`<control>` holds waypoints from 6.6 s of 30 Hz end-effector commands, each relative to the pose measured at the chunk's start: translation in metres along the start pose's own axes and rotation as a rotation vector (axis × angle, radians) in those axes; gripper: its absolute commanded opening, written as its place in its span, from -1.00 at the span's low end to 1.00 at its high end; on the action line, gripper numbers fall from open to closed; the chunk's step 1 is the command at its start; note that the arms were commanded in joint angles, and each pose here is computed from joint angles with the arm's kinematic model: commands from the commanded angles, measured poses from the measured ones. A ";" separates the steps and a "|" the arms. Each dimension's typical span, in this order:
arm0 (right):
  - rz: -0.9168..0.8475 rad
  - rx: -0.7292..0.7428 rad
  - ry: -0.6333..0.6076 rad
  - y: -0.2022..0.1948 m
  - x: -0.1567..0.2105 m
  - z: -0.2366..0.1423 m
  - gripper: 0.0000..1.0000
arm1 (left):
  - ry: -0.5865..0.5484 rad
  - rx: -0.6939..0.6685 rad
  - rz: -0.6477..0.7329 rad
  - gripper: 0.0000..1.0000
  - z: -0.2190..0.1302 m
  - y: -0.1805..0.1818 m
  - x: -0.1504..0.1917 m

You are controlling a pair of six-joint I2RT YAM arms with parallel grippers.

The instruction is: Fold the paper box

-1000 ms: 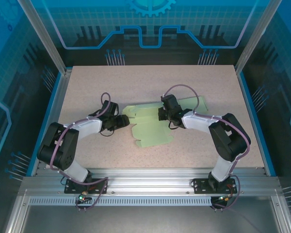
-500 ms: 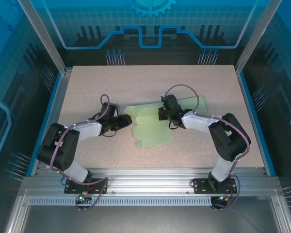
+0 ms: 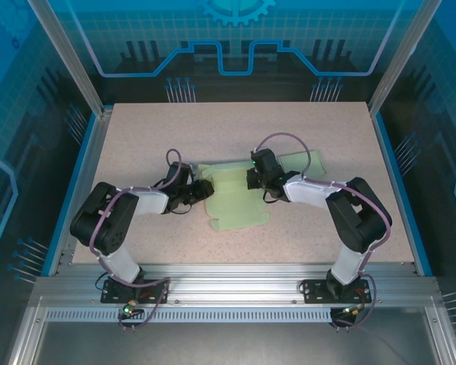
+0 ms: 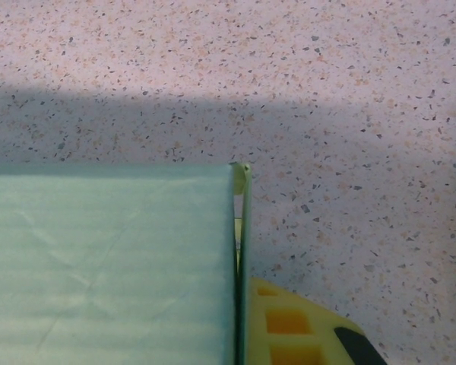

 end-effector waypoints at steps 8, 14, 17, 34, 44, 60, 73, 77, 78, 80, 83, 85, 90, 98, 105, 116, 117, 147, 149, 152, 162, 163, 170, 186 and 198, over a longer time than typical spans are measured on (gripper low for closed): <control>-0.003 0.000 0.048 0.006 0.011 0.004 -0.93 | -0.058 -0.001 0.026 0.03 -0.040 -0.007 0.007; -0.003 -0.002 0.047 0.007 0.009 0.003 -0.93 | -0.096 -0.025 0.095 0.16 -0.093 -0.019 0.014; -0.002 -0.002 0.044 0.007 0.008 0.001 -0.93 | -0.162 -0.044 0.126 0.17 -0.119 -0.026 0.011; -0.007 -0.025 0.062 0.008 0.012 0.002 -0.94 | -0.359 -0.233 0.187 -0.05 -0.130 -0.016 -0.050; -0.002 -0.025 0.077 0.010 0.013 0.007 -0.94 | -0.232 -0.095 0.174 -0.25 -0.068 -0.008 -0.053; -0.041 0.039 0.085 0.015 0.014 0.005 -0.95 | -0.165 -0.009 0.237 -0.31 -0.031 -0.026 -0.018; -0.108 0.040 0.074 0.018 0.017 0.001 -0.94 | -0.168 -0.127 0.468 -0.15 -0.043 -0.022 -0.020; -0.244 0.128 -0.013 0.020 0.030 0.002 -0.91 | -0.159 -0.125 0.440 -0.15 -0.037 -0.014 -0.011; -0.261 0.137 -0.027 0.020 0.033 0.003 -0.91 | -0.153 -0.126 0.430 -0.15 -0.035 -0.011 -0.009; -0.275 0.141 -0.047 0.021 0.036 0.005 -0.92 | -0.146 -0.113 0.417 -0.15 -0.032 -0.010 -0.006; -0.284 0.165 -0.061 0.025 0.039 0.008 -0.92 | -0.146 -0.092 0.407 -0.16 -0.030 -0.008 -0.003; -0.293 0.191 -0.071 0.027 0.042 0.010 -0.93 | -0.147 -0.084 0.406 -0.15 -0.030 -0.007 0.000; -0.270 0.203 -0.099 0.024 0.048 0.011 -0.96 | -0.136 -0.077 0.411 -0.11 -0.031 -0.004 0.007; -0.267 0.206 -0.091 0.021 0.051 0.012 -0.96 | -0.088 -0.043 0.499 0.04 -0.025 -0.016 0.030; -0.272 0.203 -0.092 0.022 0.050 0.009 -0.96 | -0.114 -0.105 0.507 0.03 -0.020 -0.018 0.026; -0.283 0.181 -0.110 0.015 0.057 0.008 -0.97 | -0.188 -0.071 0.506 -0.19 -0.013 -0.027 0.012; -0.292 0.189 -0.097 0.011 0.063 0.009 -0.98 | -0.194 -0.065 0.506 -0.15 -0.013 -0.028 0.013; -0.301 0.205 -0.071 0.017 0.081 0.009 -0.91 | -0.539 -0.414 0.374 -0.93 0.003 0.002 -0.001; -0.301 0.238 -0.062 0.013 0.082 0.012 -0.74 | -0.536 -0.401 0.377 -1.00 0.003 0.000 -0.001; -0.262 0.292 -0.079 0.016 0.064 0.018 -0.57 | -0.526 -0.393 0.397 -1.00 0.003 -0.002 0.000; -0.231 0.323 -0.124 0.012 0.037 0.030 -0.25 | -0.484 -0.389 0.442 -1.00 0.002 -0.003 0.002; -0.238 0.302 -0.127 0.014 0.036 0.030 -0.18 | -0.477 -0.395 0.449 -1.00 0.002 -0.004 0.002; -0.240 0.170 -0.147 0.025 0.028 0.019 0.03 | -0.445 -0.439 0.503 -1.00 0.004 -0.016 -0.006; -0.182 0.088 -0.217 0.017 -0.009 0.013 -0.14 | -0.409 -0.454 0.584 -1.00 0.011 -0.027 -0.004; -0.171 0.377 -0.258 0.006 -0.008 0.028 -0.86 | -0.430 -0.449 0.530 -1.00 0.006 -0.035 -0.011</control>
Point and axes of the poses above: each hand's point on the last joint's axis, 136 mm out from that joint toward the fingers, its own z axis out along the fingers, its own y axis along the line the jaws close on, x = y × z, the point moved 9 cm from there along -z, back along the fingers, and after that the axes turned 12 degrees about z, right-handed, at the moved point
